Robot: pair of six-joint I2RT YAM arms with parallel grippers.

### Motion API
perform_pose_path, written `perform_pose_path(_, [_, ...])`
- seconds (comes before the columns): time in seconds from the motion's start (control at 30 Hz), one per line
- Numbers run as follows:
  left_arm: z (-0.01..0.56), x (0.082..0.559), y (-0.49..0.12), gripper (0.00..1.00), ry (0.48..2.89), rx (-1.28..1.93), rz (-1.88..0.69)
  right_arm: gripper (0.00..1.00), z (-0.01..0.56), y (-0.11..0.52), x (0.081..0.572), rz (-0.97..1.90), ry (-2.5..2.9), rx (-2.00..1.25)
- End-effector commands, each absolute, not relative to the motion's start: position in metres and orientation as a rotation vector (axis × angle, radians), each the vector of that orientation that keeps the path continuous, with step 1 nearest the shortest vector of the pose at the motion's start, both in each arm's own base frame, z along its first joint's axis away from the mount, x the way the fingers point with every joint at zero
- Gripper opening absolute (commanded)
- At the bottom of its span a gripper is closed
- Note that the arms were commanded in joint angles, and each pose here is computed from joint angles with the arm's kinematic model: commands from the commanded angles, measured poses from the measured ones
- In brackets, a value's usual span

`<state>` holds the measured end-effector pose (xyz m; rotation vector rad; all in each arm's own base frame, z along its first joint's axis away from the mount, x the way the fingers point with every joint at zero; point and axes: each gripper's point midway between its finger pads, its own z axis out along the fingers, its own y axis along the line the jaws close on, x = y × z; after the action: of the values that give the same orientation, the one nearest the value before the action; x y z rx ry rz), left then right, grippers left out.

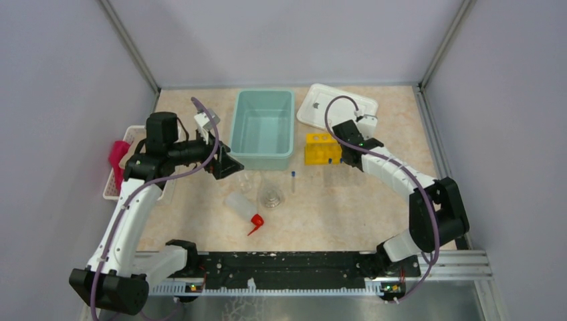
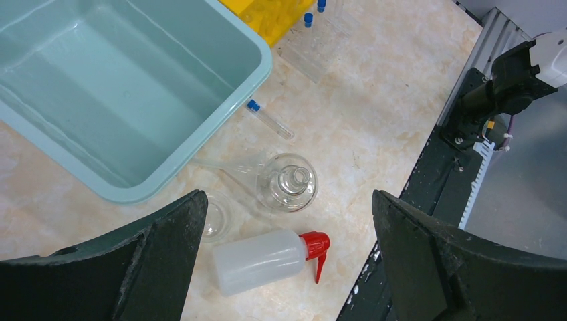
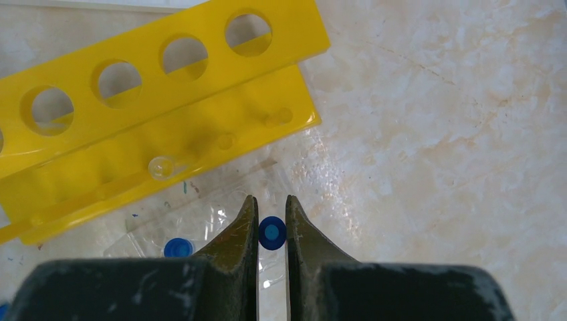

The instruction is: Organize the chemistry lab equipment

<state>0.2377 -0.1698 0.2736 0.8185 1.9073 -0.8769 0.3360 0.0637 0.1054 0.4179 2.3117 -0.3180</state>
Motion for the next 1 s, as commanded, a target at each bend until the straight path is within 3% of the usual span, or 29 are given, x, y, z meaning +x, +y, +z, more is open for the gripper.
perform_pose_path(0.0, [0.29,0.24,-0.172,0.99,1.854,0.834,-0.871,0.0,0.114,0.061,0.351,-0.318,2.256,0.447])
perform_pose_path(0.97, [0.289,0.243,-0.171,0.99,1.852,0.831,-0.857,0.0,0.088,0.075,0.343,-0.272,2.338,0.391])
